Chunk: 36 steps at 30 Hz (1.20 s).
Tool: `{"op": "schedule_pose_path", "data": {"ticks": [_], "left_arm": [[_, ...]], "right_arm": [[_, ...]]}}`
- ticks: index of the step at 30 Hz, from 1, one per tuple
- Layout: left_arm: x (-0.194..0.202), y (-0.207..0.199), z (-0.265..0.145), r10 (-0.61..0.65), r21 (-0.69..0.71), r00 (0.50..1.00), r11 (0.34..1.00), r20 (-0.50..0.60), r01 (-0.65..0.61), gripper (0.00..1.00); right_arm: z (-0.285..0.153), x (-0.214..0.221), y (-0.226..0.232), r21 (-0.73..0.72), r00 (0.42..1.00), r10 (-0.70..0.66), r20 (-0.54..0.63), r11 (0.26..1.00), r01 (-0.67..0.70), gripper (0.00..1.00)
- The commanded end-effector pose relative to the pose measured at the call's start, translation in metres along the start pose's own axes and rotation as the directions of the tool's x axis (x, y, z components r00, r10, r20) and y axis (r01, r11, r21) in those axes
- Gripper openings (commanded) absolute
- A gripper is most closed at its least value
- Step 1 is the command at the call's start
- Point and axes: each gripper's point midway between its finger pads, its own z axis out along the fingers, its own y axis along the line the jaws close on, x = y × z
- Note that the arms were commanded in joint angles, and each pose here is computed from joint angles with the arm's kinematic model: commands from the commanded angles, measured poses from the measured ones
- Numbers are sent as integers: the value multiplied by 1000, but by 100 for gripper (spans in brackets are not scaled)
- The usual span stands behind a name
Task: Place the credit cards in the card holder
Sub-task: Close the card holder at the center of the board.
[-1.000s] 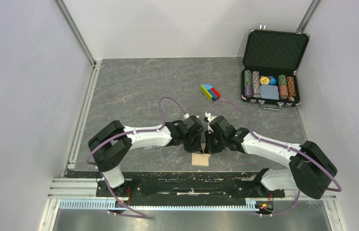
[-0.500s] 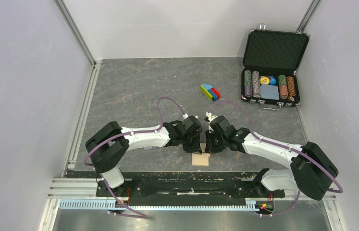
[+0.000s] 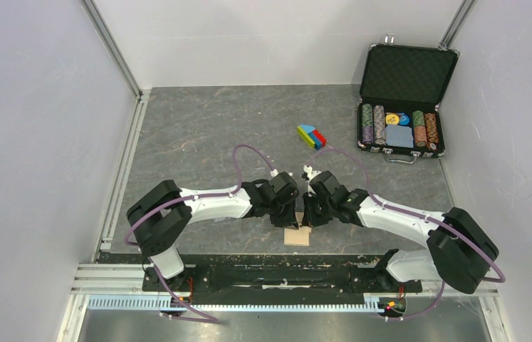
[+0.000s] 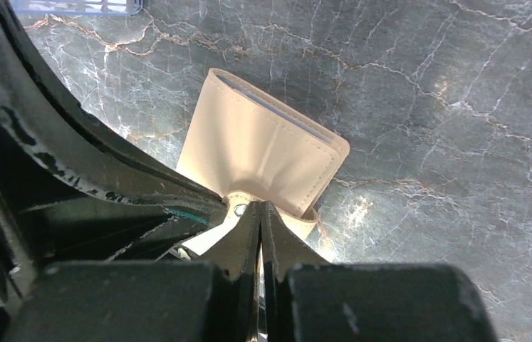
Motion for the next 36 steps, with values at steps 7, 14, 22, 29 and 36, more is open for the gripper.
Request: {"op": "schedule_pose_path", "data": {"ticks": [7, 14, 22, 29, 36], "left_arm": [[1, 2, 0, -27, -3, 1000, 1000, 2, 27, 2], [3, 0, 4, -27, 4, 1000, 1000, -11, 27, 2], [4, 1, 9, -28, -3, 999, 1000, -19, 28, 2], [5, 4, 17, -29, -10, 999, 1000, -27, 29, 2], [5, 5, 19, -28, -17, 999, 999, -28, 28, 2]], "right_arm": [[4, -9, 10, -29, 1000, -2, 23, 1000, 2, 0], [5, 2, 7, -20, 1000, -2, 9, 1000, 2, 0], [-1, -1, 8, -25, 1000, 1, 30, 1000, 0, 0], [6, 10, 3, -12, 1000, 0, -6, 1000, 0, 0], [9, 24, -9, 39, 999, 19, -47, 999, -17, 0]]}}
